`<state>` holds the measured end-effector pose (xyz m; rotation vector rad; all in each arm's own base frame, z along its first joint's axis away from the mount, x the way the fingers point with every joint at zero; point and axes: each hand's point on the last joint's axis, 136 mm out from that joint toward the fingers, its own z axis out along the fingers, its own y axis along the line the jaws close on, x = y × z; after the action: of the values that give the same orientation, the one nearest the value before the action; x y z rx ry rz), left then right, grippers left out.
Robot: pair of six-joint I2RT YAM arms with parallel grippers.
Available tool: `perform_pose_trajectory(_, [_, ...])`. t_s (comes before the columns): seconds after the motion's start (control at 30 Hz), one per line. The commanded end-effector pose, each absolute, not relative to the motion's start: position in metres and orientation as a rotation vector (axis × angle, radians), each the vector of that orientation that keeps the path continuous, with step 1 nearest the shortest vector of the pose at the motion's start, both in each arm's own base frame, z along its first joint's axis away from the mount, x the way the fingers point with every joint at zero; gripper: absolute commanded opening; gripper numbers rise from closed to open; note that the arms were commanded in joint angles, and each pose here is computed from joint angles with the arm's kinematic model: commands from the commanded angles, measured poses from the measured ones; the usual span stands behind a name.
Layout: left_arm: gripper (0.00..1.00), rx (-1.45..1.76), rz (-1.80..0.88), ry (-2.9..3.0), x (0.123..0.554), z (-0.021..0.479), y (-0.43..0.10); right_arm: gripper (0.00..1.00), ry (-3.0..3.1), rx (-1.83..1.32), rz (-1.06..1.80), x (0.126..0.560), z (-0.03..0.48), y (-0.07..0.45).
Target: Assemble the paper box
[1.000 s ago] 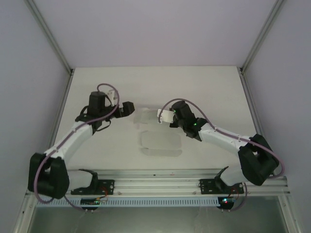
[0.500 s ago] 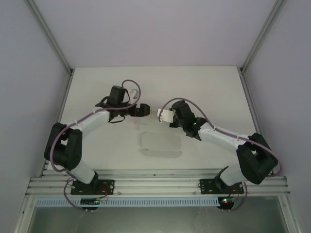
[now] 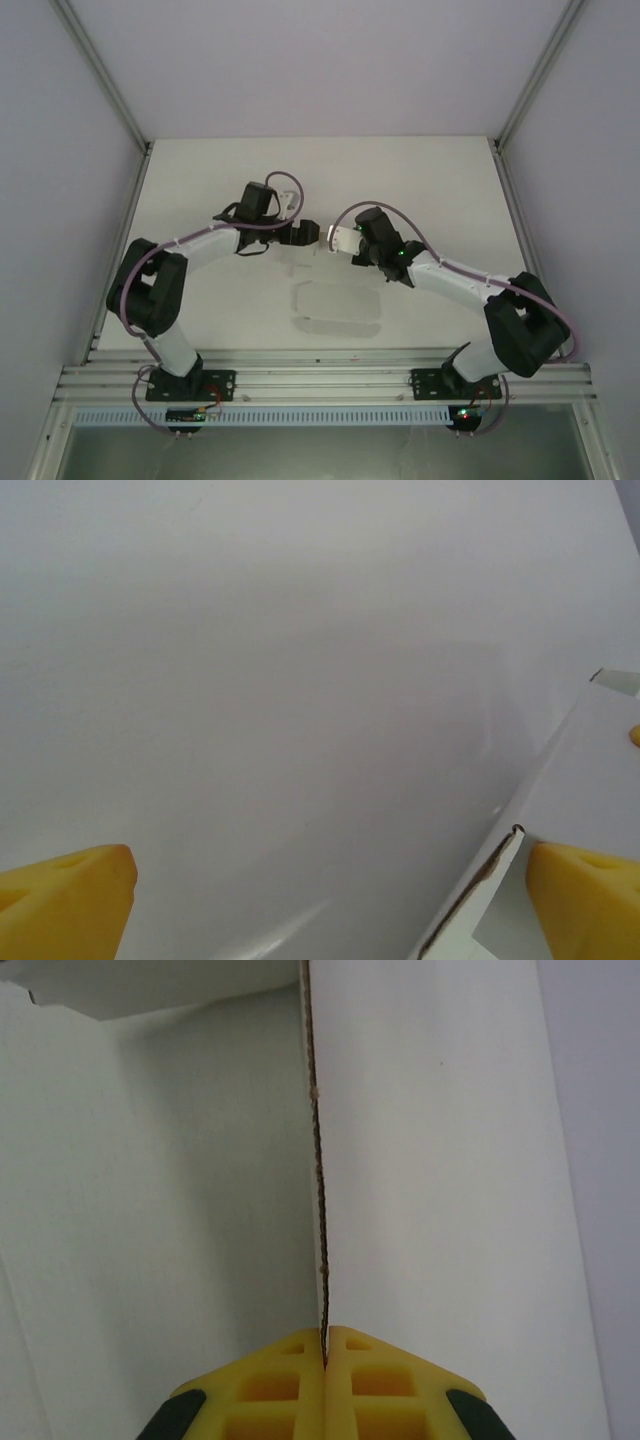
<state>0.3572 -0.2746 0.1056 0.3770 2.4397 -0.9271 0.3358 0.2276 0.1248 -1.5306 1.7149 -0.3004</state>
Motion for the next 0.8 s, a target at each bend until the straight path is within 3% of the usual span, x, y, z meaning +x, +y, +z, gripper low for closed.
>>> perform_pose_trajectory(0.0, [1.0,0.401,-0.977,2.359,0.36,0.12,-0.296,0.0,1.67,-1.485,-0.169,0.334,0.145,0.252])
perform_pose_trajectory(0.77, [1.0,0.322,-0.955,2.276,0.331,0.143,-0.262,0.0,1.751,-1.384,-0.177,0.349,0.138,0.226])
